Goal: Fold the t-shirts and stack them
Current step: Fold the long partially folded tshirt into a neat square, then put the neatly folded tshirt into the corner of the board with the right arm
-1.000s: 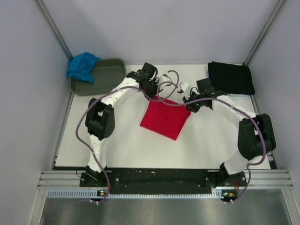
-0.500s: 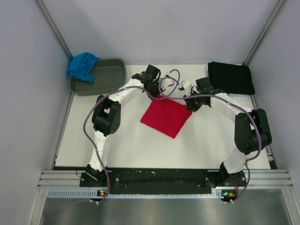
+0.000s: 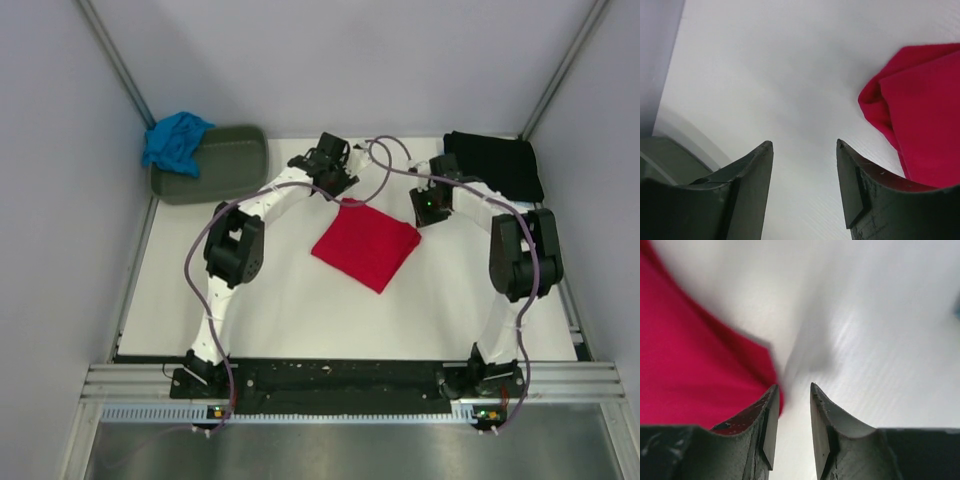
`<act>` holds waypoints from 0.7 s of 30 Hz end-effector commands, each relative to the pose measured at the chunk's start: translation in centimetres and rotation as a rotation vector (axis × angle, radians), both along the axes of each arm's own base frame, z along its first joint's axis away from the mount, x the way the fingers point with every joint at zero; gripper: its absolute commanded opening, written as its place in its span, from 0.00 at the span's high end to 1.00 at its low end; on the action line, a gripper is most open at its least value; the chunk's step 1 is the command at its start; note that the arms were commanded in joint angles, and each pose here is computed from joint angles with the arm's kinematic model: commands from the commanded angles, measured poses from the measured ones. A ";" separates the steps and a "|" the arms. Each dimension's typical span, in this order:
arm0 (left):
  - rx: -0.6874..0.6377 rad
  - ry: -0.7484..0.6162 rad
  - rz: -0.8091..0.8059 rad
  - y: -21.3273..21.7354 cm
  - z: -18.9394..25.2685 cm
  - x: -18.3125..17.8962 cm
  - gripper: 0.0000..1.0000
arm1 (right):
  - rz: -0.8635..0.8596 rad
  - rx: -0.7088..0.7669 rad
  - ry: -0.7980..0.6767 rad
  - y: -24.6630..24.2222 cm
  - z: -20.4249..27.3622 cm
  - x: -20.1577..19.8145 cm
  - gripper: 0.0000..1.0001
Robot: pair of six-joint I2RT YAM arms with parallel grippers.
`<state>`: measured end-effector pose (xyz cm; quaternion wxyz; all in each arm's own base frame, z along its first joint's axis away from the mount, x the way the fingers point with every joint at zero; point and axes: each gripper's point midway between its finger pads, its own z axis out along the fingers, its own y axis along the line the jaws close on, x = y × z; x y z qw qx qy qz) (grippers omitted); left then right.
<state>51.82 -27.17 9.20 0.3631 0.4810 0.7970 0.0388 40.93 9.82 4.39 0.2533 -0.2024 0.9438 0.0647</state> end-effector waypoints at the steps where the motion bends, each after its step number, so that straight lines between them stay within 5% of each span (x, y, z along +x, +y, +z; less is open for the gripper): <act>1: -0.096 -0.065 0.024 -0.8 5.1 0.3 0.42 | -0.282 0.028 -0.054 -3.9 3.1 3.8 0.66; 6: -0.176 0.083 -0.017 -0.1 4.1 -5.9 0.46 | -0.405 0.082 -0.056 -4.4 6.2 2.0 0.61; 13: -0.204 0.301 -0.025 1.0 -0.7 -12.3 0.49 | -0.439 0.399 0.086 0.5 5.5 -4.1 0.35; 21: -0.167 0.436 0.002 1.4 -5.3 -15.2 0.53 | -0.477 0.611 0.190 4.5 3.1 -7.2 0.33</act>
